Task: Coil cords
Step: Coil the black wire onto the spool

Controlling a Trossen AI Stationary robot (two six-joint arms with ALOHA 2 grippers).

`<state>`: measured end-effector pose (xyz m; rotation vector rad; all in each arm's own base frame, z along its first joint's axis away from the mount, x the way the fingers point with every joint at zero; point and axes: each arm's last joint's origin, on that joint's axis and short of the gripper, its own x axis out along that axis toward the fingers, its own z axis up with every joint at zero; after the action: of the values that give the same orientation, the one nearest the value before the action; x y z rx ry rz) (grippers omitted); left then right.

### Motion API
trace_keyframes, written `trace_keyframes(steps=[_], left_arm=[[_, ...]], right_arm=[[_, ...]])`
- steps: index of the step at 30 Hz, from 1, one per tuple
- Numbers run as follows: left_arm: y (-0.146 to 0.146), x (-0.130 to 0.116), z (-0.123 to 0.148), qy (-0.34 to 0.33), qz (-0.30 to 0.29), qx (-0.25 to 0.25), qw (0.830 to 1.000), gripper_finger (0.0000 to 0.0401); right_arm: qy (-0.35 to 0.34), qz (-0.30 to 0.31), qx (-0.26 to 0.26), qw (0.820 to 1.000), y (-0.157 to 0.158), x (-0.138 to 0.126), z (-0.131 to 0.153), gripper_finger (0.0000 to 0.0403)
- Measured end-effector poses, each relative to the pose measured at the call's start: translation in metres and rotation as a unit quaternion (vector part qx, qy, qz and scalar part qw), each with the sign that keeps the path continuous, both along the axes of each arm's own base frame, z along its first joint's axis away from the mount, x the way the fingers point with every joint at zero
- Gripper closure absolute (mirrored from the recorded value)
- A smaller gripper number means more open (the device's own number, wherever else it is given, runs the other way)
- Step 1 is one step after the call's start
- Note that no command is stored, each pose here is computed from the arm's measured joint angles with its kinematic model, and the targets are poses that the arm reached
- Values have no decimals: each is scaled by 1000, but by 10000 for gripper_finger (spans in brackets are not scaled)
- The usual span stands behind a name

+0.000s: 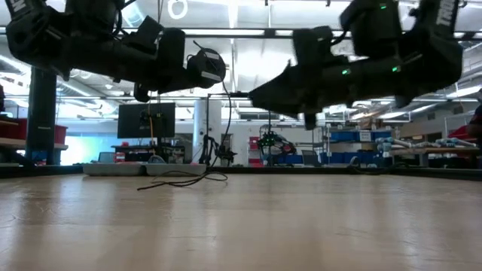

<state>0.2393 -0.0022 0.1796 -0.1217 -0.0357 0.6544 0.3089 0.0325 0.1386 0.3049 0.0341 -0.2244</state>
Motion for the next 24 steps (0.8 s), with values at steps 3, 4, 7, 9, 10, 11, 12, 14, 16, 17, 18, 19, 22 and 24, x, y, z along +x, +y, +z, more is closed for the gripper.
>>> trace_keyframes(steps=[3,4,7,9,10,11,12,14,16,17,18,19,22,24], left_arm=[[0,0,0,1,1,0,1000,401],[0,0,0,2,1,0,1000,401],[0,0,0,-1,1,-1,1000,401],[0,0,0,-1,1,-2,1000,401],[0,0,0,0,2,-2,1000,401],[0,0,0,-2,2,-2,1000,401],[0,0,0,-3,1,-2,1000,401],[0,0,0,-3,1,-2,1000,401],[0,0,0,-3,1,-2,1000,401],[0,0,0,-4,1,-2,1000,401],[0,0,1,-5,1,-2,1000,401],[0,0,1,-5,1,-2,1000,401],[0,0,1,-5,1,-3,1000,401],[0,0,1,-8,1,-5,1000,401]], right_arm=[[3,3,-12,1000,2,17,-5,305],[1,6,-16,1000,3,22,-5,305],[0,9,-33,999,4,32,-6,307],[-3,9,-33,999,5,36,-6,307],[-3,8,-34,999,4,37,-6,307],[-1,7,-34,999,3,38,-6,308],[6,5,-33,999,2,39,-7,310],[19,1,-23,1000,0,39,-10,320],[24,-3,-15,1000,-3,39,-11,343],[26,-3,-14,1000,-3,39,-12,361],[28,0,-16,999,-4,39,-12,381],[29,4,-19,999,-4,39,-12,391],[28,5,-21,999,-4,42,-10,397],[39,9,-25,999,-3,45,-10,399]])
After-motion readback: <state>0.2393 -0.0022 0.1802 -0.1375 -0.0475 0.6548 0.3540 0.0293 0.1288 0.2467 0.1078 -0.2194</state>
